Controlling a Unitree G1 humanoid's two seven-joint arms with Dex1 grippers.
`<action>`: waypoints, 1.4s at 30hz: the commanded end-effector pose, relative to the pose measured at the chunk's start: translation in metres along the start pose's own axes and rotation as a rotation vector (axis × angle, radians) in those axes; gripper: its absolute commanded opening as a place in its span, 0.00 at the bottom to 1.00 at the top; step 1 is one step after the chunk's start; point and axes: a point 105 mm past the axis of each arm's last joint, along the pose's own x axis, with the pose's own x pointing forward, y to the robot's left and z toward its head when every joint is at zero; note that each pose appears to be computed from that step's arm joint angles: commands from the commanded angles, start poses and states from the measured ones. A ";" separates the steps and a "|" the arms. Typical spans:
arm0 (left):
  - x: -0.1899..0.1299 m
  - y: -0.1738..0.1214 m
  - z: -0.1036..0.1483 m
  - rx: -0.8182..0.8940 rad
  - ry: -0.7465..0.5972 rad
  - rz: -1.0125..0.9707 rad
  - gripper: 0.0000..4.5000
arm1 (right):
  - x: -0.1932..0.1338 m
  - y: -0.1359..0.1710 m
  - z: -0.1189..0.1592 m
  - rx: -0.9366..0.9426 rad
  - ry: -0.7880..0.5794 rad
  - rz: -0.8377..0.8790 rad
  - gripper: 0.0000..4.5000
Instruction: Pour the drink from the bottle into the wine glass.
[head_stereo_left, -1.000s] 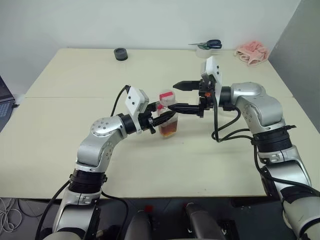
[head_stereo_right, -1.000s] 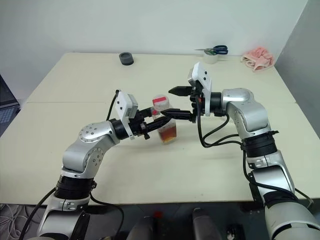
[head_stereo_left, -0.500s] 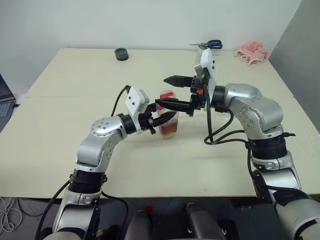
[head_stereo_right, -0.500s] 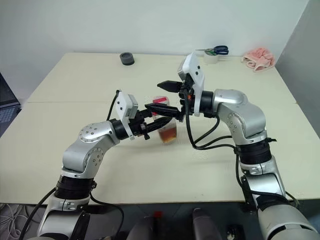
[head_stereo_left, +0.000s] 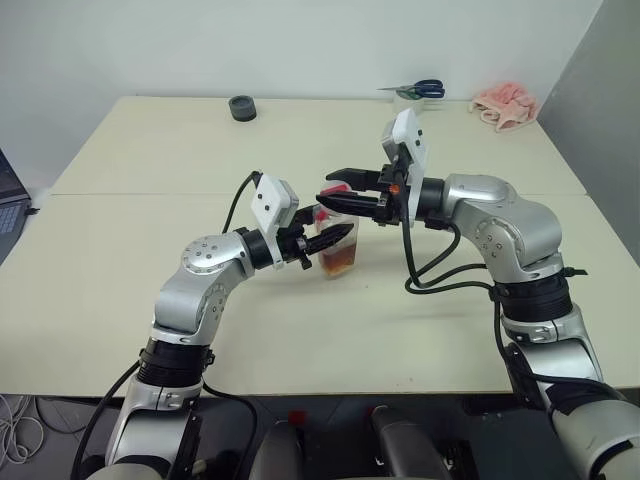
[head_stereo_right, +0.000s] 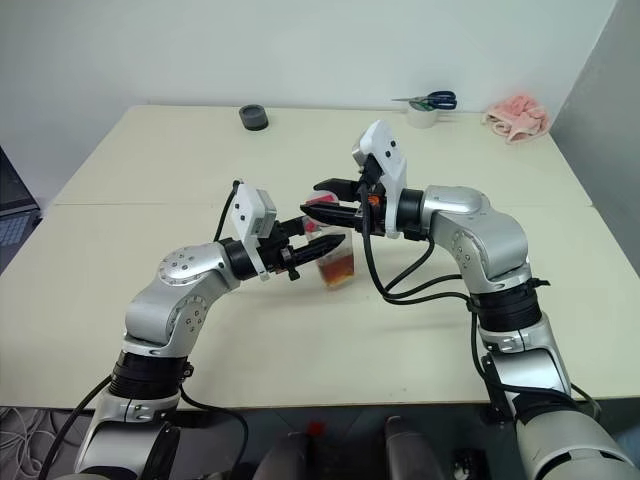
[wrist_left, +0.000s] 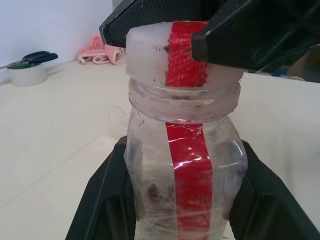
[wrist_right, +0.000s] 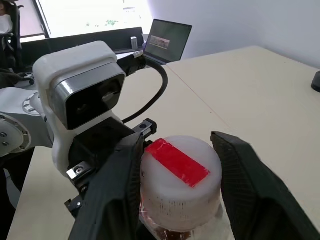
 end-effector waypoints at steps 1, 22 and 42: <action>-0.001 -0.003 0.018 0.062 -0.053 -0.005 0.42 | 0.002 0.007 0.012 -0.047 -0.025 0.028 0.40; -0.001 -0.010 0.013 0.038 -0.028 -0.048 0.41 | -0.029 0.002 0.026 -0.151 -0.087 0.154 0.40; -0.002 -0.010 0.012 0.040 -0.022 -0.038 0.41 | -0.032 -0.025 0.047 -0.155 -0.078 0.014 0.38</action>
